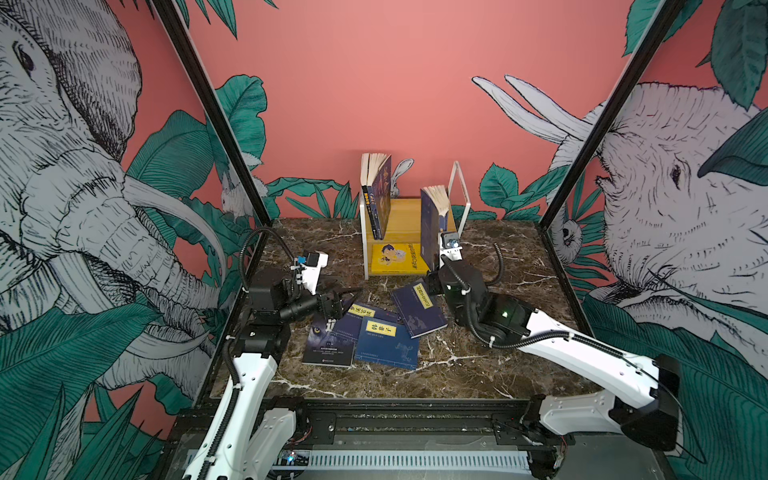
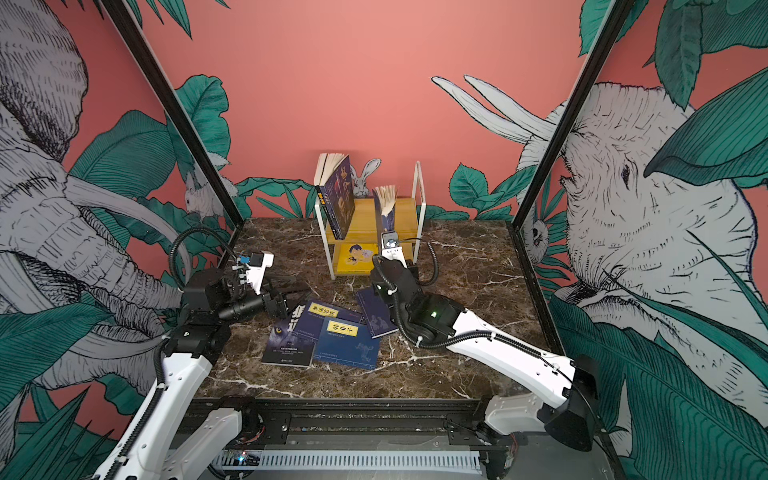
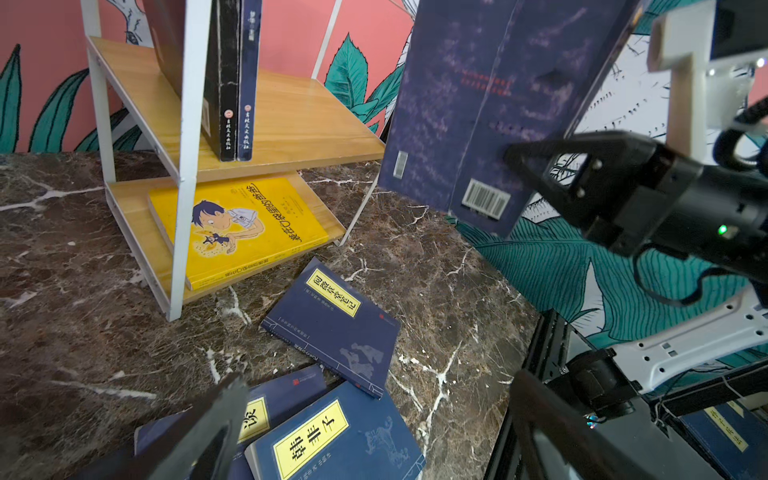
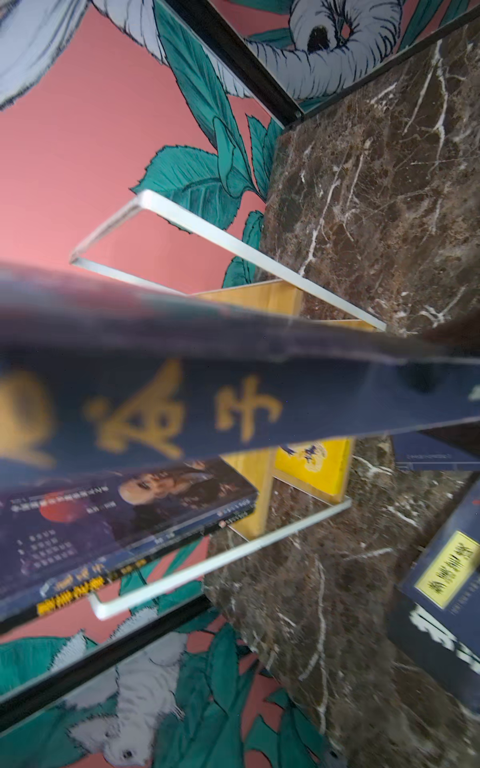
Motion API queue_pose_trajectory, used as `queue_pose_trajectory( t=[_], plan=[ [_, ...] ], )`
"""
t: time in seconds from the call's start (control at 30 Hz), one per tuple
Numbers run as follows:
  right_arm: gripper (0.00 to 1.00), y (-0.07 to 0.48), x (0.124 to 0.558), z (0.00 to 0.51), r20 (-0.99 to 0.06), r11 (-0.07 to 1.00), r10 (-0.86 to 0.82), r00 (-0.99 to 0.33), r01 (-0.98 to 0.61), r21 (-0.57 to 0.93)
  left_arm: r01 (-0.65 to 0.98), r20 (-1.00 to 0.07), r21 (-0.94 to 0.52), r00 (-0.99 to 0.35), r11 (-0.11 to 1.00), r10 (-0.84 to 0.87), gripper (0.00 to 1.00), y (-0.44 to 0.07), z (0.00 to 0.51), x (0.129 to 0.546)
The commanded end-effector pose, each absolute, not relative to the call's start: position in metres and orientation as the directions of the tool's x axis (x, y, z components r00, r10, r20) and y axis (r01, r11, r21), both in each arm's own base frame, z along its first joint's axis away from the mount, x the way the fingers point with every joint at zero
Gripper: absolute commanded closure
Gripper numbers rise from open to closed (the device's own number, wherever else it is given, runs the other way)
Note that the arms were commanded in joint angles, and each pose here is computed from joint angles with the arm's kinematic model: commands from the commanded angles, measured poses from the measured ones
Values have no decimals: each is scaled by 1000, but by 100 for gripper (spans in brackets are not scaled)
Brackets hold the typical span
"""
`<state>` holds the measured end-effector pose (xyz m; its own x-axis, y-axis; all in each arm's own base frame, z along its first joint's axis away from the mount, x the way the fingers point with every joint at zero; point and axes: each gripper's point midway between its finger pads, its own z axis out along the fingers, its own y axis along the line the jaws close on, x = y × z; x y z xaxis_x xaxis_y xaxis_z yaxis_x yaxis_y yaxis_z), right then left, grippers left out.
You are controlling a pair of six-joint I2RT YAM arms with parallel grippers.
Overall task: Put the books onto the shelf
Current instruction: 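Carry the upright book to the top shelf beside the first purple book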
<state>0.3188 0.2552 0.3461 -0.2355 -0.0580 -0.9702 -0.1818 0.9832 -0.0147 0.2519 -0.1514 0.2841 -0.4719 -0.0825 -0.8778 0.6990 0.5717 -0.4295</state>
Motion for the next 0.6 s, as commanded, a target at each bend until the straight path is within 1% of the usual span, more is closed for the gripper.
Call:
queue_pose_trajectory(
  t=[0.0,0.1,0.23,0.3,0.37,0.43,0.57],
  plan=[
    [100,258,349,409,-990,976,117,-82,-176,130,710,-894,-407,-439,575,-90,0,-147,281,258],
    [100,264,376,419,-988,972,146,-45,-177,152,705,-891,-420,-440,571,-112,0,-144,274,262],
    [100,281,410,428,-986,969,167,5,-184,163,727,-889,-435,-440,531,-126,1,-147,271,259],
    [100,292,426,425,-986,971,166,19,-179,160,742,-896,-432,-418,513,-149,1,-146,271,261],
    [100,302,439,424,-984,968,177,32,-184,168,751,-907,-414,-391,515,-160,0,-144,272,263],
    [100,314,450,424,-981,964,187,47,-203,174,758,-919,-384,-366,527,-143,1,-144,271,262],
    [100,330,467,415,-982,966,178,67,-203,162,798,-947,-313,-303,515,-106,0,-146,269,256]
  ],
)
